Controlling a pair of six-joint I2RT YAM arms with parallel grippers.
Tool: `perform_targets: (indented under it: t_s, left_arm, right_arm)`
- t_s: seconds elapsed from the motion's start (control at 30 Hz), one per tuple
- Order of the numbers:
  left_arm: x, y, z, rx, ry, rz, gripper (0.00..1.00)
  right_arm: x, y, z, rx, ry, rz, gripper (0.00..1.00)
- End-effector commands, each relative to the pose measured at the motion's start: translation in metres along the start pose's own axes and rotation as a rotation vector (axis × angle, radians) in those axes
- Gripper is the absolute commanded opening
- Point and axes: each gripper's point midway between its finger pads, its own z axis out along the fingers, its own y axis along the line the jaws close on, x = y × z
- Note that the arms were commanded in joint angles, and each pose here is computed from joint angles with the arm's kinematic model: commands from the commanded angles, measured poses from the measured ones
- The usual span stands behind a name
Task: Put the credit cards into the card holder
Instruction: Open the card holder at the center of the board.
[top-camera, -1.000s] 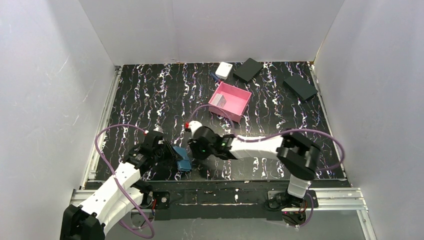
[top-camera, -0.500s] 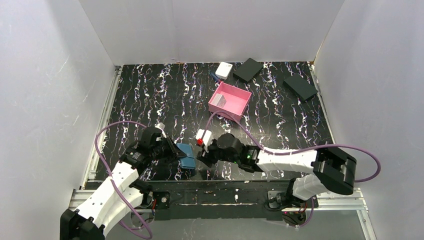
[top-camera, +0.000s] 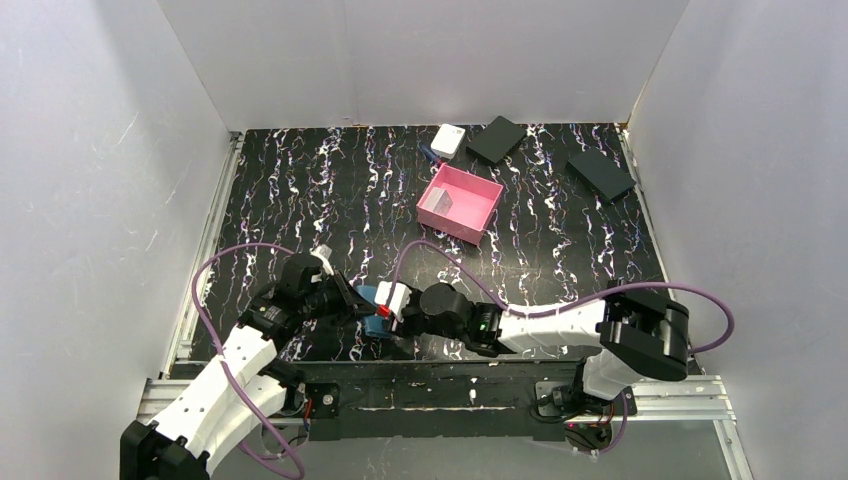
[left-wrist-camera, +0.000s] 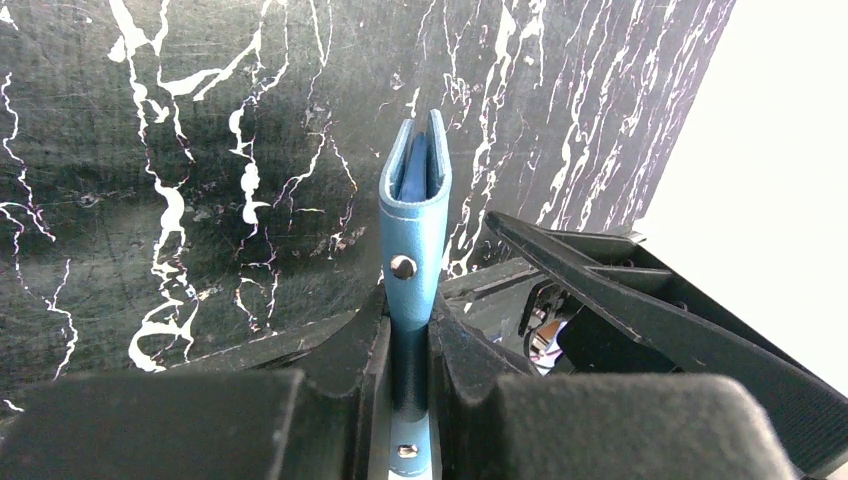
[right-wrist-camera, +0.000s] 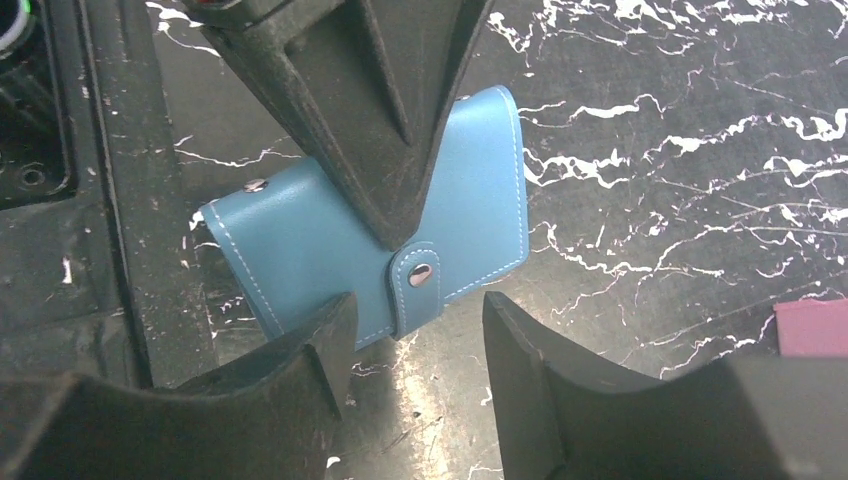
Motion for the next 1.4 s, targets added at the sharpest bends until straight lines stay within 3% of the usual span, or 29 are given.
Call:
perform_targets:
  t_s: [0.0, 0.33, 0.47, 0.7, 0.87, 0.93, 1.0, 1.17, 1.37]
  left_arm:
    - [0.004, -0.015, -0.004, 0.072, 0.020, 0.012, 0.00]
    - [0.013, -0.010, 0.003, 0.084, 0.071, 0.006, 0.00]
    - [0.014, -0.007, 0.005, 0.077, 0.075, 0.004, 0.00]
    - [0.016, -0.003, 0.007, 0.076, 0.072, 0.001, 0.00]
    - [0.013, 0.002, 0.007, 0.081, 0.033, 0.003, 0.00]
    - [0.011, 0.004, 0.009, 0.088, 0.012, 0.003, 0.00]
    - [0.011, 0.006, 0.012, 0.096, -0.001, 0.000, 0.00]
    - [0.009, 0.019, 0.029, 0.067, -0.001, 0.030, 0.00]
    - [0.007, 0.019, 0.049, 0.116, 0.007, 0.049, 0.00]
  right_arm:
    - [-0.019, -0.025, 0.010, 0.155, -0.042, 0.010, 0.55]
    - [-0.020, -0.046, 0.020, 0.322, -0.088, 0.169, 0.45]
    - [-0.020, -0.056, 0.021, 0.405, -0.074, 0.310, 0.30]
    - [-0.008, -0.065, 0.024, 0.421, -0.049, 0.707, 0.01]
    - [0.012, -0.071, 0.019, 0.359, -0.070, 1.150, 0.01]
    - [0.018, -0.073, 0.012, 0.353, -0.095, 1.257, 0.01]
    - [0.010, -0.074, 0.010, 0.324, -0.096, 1.199, 0.01]
    - [0.032, -0.076, -0.009, 0.388, 0.061, 0.997, 0.01]
    - [0.035, -0.061, -0.018, 0.266, 0.021, 0.936, 0.01]
